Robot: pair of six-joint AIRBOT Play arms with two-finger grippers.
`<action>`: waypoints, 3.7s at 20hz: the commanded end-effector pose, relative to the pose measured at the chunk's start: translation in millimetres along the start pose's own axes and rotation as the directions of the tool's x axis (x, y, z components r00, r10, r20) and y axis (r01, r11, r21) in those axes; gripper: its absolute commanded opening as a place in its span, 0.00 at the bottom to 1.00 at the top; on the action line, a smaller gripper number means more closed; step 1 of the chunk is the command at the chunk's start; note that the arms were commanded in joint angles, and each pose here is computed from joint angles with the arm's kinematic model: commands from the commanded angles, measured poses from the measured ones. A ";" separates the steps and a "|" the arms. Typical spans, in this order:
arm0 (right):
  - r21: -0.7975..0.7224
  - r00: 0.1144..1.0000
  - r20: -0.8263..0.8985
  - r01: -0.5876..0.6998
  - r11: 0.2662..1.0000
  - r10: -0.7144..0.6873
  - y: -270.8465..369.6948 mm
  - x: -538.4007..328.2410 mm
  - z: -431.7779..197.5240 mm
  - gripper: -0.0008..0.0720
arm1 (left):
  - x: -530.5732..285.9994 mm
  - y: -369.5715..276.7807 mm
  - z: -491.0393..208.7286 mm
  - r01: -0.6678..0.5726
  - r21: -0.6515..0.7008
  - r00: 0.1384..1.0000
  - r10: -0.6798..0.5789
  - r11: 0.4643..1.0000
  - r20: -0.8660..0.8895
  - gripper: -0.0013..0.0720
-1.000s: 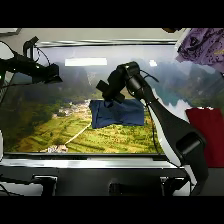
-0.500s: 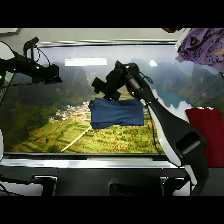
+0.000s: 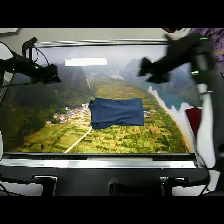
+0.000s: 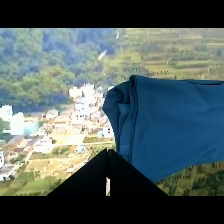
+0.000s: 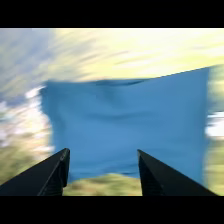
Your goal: Fold the clothes and pants, and hang the long-sleeved shirts on hangers.
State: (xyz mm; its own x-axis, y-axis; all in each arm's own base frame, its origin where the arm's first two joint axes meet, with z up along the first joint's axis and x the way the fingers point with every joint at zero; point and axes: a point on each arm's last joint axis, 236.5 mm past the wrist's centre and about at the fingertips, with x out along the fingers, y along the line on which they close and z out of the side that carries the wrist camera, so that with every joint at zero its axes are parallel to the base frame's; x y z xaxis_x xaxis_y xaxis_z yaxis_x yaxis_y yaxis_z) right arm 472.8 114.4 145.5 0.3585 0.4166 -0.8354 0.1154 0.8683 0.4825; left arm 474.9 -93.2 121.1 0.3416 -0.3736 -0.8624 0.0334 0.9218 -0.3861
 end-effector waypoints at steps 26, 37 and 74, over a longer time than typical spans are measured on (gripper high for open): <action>0.191 0.894 -0.223 -0.350 0.917 0.388 -87.2 191.4 -88.0 0.04 | -6.6 18.4 5.6 -0.013 -0.037 1.000 0.013 0.999 0.018 0.05; 0.189 0.963 0.148 -0.250 0.950 0.224 -66.6 67.9 82.6 0.04 | -6.5 18.2 5.4 -0.012 -0.037 1.000 0.013 0.999 0.017 0.05; 0.855 0.690 -0.057 0.407 0.322 -0.721 -338.2 -217.2 -22.7 0.05 | -6.8 13.5 -7.4 0.005 -0.037 0.999 -0.007 0.999 -0.037 0.05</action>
State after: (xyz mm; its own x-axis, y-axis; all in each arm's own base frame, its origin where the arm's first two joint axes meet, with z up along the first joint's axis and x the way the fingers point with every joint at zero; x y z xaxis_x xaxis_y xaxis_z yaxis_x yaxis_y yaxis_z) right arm 372.7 -256.1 164.2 0.2729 -0.2908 -0.9170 0.9481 0.2430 0.2051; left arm 466.2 -77.6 118.8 0.3071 -0.3767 -0.8740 -0.0042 0.9178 -0.3970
